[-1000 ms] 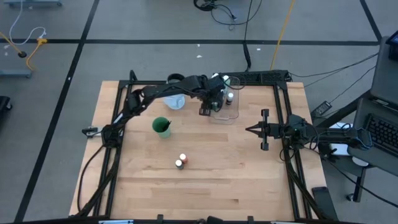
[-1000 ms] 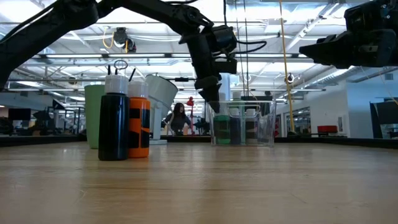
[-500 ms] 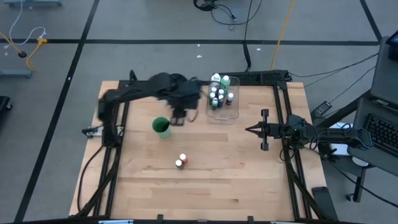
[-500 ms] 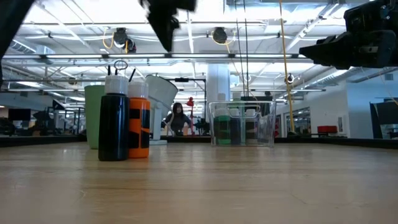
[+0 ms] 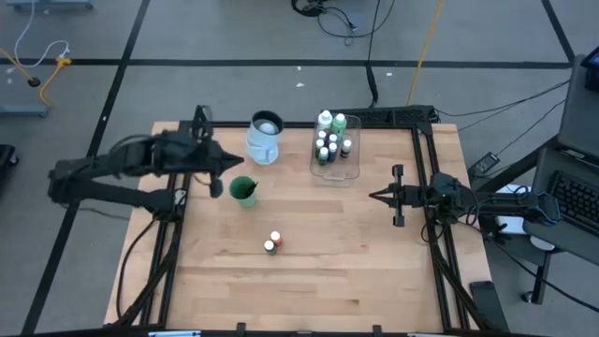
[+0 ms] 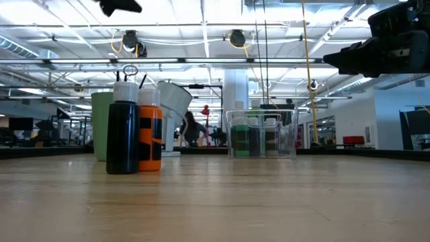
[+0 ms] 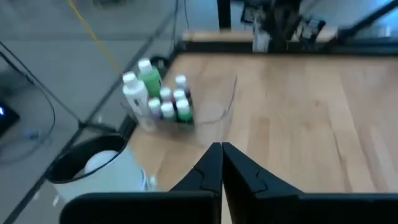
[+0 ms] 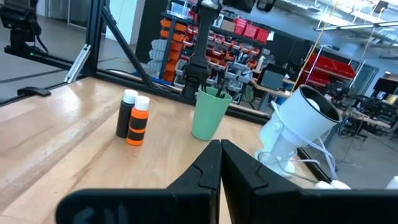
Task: Pick & Place Paint Supplies
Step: Put the orange paint bottle into the transparent bin
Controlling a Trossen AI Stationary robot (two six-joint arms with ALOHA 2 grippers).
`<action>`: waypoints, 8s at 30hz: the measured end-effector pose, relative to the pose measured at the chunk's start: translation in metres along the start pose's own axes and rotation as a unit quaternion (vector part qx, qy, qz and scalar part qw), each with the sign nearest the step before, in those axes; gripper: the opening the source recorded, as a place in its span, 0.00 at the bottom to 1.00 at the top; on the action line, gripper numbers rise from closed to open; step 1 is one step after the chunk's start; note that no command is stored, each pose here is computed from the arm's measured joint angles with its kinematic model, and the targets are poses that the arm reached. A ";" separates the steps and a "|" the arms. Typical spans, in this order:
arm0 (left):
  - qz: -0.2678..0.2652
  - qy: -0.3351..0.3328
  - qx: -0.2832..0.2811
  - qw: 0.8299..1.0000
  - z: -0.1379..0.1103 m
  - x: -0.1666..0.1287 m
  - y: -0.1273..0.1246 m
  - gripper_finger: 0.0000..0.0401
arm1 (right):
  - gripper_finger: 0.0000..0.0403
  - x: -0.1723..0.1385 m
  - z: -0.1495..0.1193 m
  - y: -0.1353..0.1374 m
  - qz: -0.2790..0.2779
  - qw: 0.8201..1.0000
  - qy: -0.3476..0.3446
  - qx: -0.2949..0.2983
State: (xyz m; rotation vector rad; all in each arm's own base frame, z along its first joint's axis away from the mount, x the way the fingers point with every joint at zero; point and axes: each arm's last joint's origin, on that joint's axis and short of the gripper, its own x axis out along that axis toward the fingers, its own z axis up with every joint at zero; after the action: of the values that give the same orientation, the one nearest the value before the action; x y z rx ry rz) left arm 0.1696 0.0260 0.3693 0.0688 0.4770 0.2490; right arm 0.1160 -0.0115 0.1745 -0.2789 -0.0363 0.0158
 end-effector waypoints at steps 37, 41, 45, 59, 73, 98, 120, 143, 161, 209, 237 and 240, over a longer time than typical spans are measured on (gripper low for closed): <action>-0.002 -0.255 0.029 0.966 -0.174 0.058 -0.004 0.01 | 0.01 -0.001 0.012 -0.002 -0.006 0.996 -0.065 -0.065; -0.001 -0.271 0.035 0.962 -0.171 0.056 -0.005 0.00 | 0.01 0.001 0.018 -0.003 -0.014 0.994 -0.092 -0.058; -0.002 -0.270 0.033 0.962 -0.171 0.056 -0.005 0.03 | 0.00 0.007 0.012 -0.005 -0.088 0.995 -0.039 -0.028; 0.001 -0.272 0.037 0.962 -0.171 0.056 -0.005 0.01 | 0.04 0.128 0.048 -0.011 -0.054 0.989 0.131 0.041; 0.006 -0.248 0.070 0.966 -0.175 0.058 -0.005 0.03 | 0.18 0.293 0.067 0.022 0.229 0.965 0.131 0.003; 0.020 -0.227 0.071 0.971 -0.178 0.060 -0.005 0.01 | 0.71 0.300 -0.004 0.039 0.246 0.965 0.091 0.013; 0.020 -0.224 0.073 0.972 -0.179 0.060 -0.005 0.06 | 0.69 0.308 -0.031 0.041 0.226 0.967 0.105 0.044; 0.020 -0.224 0.075 0.971 -0.179 0.060 -0.005 0.06 | 0.64 0.308 -0.031 0.041 0.221 0.967 0.107 0.069; 0.021 -0.224 0.076 0.971 -0.179 0.060 -0.005 0.06 | 0.51 0.307 -0.031 0.045 0.252 0.960 0.107 0.065; 0.014 -0.203 0.068 0.977 -0.183 0.062 -0.005 0.06 | 0.27 0.115 0.147 -0.047 -0.015 0.994 0.110 -0.007; 0.022 -0.202 0.063 0.977 -0.183 0.062 -0.005 0.06 | 0.27 0.086 -0.021 -0.092 -0.239 0.950 0.182 0.085; 0.022 -0.202 0.063 0.977 -0.183 0.062 -0.005 0.06 | 0.27 0.089 -0.026 -0.094 -0.232 0.953 0.178 0.081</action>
State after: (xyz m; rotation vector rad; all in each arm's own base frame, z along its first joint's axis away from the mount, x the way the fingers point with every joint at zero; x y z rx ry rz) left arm 0.1394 0.0384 0.1792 0.2481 0.0860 0.2404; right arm 0.2074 -0.1071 0.1782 -0.0993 0.2583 -0.4984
